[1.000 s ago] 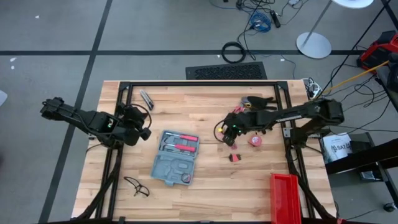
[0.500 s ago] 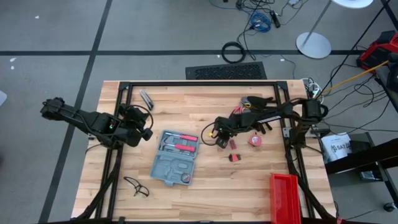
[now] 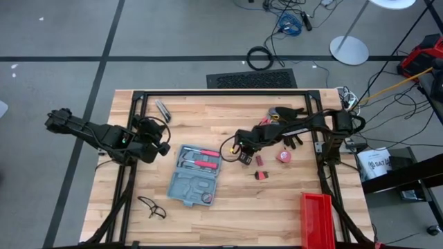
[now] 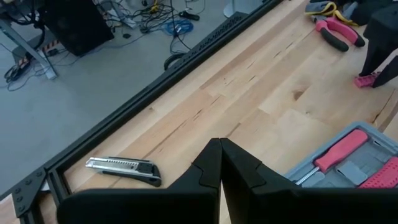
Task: Prefit tool cases
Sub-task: Put the top pink terminal block into the gray prefit tool case
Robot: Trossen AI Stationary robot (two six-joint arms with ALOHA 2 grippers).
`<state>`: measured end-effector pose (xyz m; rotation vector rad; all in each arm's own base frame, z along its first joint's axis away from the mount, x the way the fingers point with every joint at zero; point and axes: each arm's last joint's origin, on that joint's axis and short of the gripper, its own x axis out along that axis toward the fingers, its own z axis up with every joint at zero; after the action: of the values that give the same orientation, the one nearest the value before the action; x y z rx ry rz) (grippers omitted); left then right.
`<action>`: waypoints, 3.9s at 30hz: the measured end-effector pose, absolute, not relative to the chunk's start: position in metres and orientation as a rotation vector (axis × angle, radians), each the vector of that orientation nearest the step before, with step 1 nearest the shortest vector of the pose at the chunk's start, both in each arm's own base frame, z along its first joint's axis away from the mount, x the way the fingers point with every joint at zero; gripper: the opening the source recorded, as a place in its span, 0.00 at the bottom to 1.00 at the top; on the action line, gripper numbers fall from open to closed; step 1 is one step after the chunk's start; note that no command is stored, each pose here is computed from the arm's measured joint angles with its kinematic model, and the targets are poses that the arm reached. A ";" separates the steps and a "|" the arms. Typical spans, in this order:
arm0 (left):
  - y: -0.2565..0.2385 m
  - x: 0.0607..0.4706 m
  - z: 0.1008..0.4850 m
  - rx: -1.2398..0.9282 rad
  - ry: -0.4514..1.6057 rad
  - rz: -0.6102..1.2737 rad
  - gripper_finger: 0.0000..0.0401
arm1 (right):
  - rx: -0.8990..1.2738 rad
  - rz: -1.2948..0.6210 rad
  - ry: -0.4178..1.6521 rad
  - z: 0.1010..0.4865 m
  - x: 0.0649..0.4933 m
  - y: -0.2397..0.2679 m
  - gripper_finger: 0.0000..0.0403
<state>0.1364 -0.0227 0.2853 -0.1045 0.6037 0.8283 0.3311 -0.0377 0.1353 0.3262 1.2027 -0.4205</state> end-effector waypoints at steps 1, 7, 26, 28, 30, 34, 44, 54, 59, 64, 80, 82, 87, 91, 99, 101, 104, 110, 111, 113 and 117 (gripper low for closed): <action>-0.023 0.136 0.285 -0.104 0.603 0.829 0.03 | 0.317 -0.424 1.205 0.138 0.333 -0.038 0.20; -0.023 0.136 0.285 -0.103 0.604 0.829 0.03 | 0.274 -0.403 1.171 0.160 0.346 -0.036 0.20; -0.023 0.136 0.285 -0.101 0.606 0.829 0.03 | 0.106 -0.080 1.218 0.187 0.449 -0.016 0.20; -0.023 0.136 0.285 -0.101 0.606 0.829 0.03 | 0.080 -0.055 1.244 0.186 0.459 -0.012 0.20; -0.023 0.136 0.285 -0.101 0.606 0.829 0.03 | 0.075 -0.016 1.246 0.186 0.467 -0.010 0.20; -0.023 0.136 0.285 -0.101 0.606 0.829 0.03 | 0.092 0.033 1.233 0.185 0.477 -0.006 0.20; -0.023 0.136 0.285 -0.103 0.612 0.823 0.03 | 0.085 0.004 1.237 0.174 0.475 -0.011 0.20; -0.023 0.136 0.285 -0.102 0.614 0.822 0.03 | 0.076 -0.027 1.244 0.173 0.474 -0.015 0.20; -0.023 0.136 0.285 -0.102 0.614 0.821 0.03 | 0.073 -0.024 1.243 0.173 0.474 -0.014 0.20; -0.023 0.136 0.285 -0.102 0.614 0.821 0.03 | 0.074 -0.027 1.228 0.174 0.476 -0.013 0.27; -0.023 0.136 0.285 -0.104 0.613 0.822 0.03 | 0.027 -0.070 1.190 0.178 0.478 -0.012 0.17; -0.023 0.136 0.285 -0.104 0.613 0.822 0.03 | 0.031 -0.057 1.180 0.178 0.479 -0.012 0.11; -0.023 0.136 0.285 -0.104 0.613 0.822 0.03 | 0.027 -0.025 1.168 0.176 0.481 -0.009 0.01; -0.023 0.136 0.285 -0.104 0.613 0.821 0.03 | 0.039 -0.028 1.187 0.170 0.479 -0.008 0.01; -0.023 0.136 0.285 -0.104 0.613 0.821 0.03 | 0.048 -0.043 1.194 0.162 0.475 -0.008 0.00; -0.023 0.136 0.285 -0.105 0.612 0.822 0.03 | 0.049 -0.042 1.190 0.166 0.475 -0.009 0.00; -0.023 0.136 0.285 -0.106 0.612 0.822 0.03 | 0.047 -0.040 1.174 0.175 0.478 -0.008 0.00; -0.023 0.136 0.285 -0.106 0.612 0.822 0.03 | 0.037 -0.031 1.154 0.176 0.480 -0.008 0.00; -0.023 0.136 0.285 -0.106 0.612 0.822 0.03 | 0.038 -0.031 1.150 0.175 0.480 -0.008 0.00; -0.023 0.136 0.285 -0.106 0.612 0.822 0.03 | 0.046 -0.032 1.149 0.171 0.479 -0.008 0.00; -0.023 0.136 0.285 -0.106 0.612 0.822 0.03 | 0.054 -0.036 1.154 0.162 0.477 -0.008 0.00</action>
<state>0.1361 -0.0228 0.2852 -0.1061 0.6120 0.8221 0.4773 -0.0083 0.1623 0.0541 1.1545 -0.0359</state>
